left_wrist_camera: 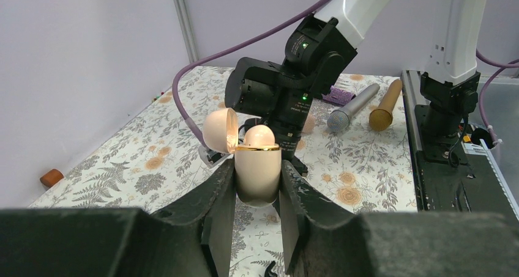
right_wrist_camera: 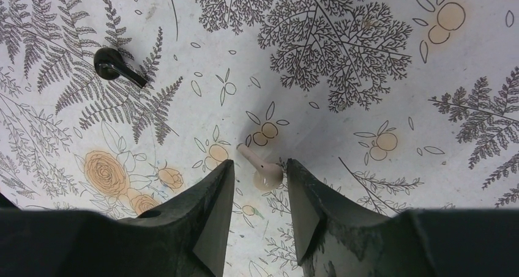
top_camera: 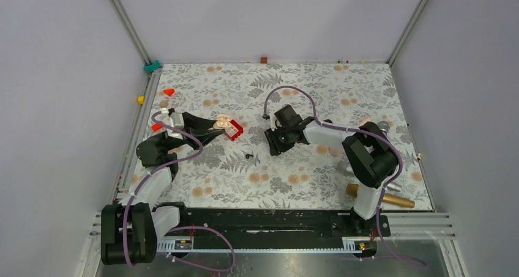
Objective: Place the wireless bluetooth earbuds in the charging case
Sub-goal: Pick up the earbud from the center of the board.
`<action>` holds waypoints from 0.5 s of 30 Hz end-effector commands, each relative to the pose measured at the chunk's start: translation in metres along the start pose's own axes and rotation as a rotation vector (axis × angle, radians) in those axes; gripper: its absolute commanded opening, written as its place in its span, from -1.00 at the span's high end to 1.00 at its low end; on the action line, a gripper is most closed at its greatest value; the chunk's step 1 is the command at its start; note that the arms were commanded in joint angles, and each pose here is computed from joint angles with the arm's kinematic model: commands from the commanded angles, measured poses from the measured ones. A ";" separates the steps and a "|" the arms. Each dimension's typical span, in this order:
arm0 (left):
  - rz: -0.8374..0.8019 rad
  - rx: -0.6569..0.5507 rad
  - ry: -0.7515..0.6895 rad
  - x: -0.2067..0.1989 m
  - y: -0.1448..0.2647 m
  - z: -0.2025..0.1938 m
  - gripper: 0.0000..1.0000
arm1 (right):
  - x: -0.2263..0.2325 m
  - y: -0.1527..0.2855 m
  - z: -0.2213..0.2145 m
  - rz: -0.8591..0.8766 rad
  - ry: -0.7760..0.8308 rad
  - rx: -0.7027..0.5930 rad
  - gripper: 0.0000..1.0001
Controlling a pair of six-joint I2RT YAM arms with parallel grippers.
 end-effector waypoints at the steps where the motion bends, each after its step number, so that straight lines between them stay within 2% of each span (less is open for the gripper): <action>1: -0.005 -0.023 -0.089 -0.003 0.000 0.011 1.00 | -0.010 0.002 -0.034 -0.045 -0.005 0.141 0.11; 10: -0.005 -0.022 -0.088 -0.003 0.000 0.010 1.00 | -0.010 0.003 -0.040 -0.036 -0.004 0.161 0.26; 15: -0.002 -0.021 -0.089 -0.002 0.001 0.009 1.00 | -0.012 0.002 -0.044 -0.023 -0.031 0.173 0.27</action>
Point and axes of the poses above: each gripper's point midway between its finger pads, its own y axis back along the fingers, its own x axis along the line the jaws close on, z = x × y, the point moved 6 cm from there along y, back along the fingers, and after that the axes turned 11 degrees about y, right-handed, at the moved point
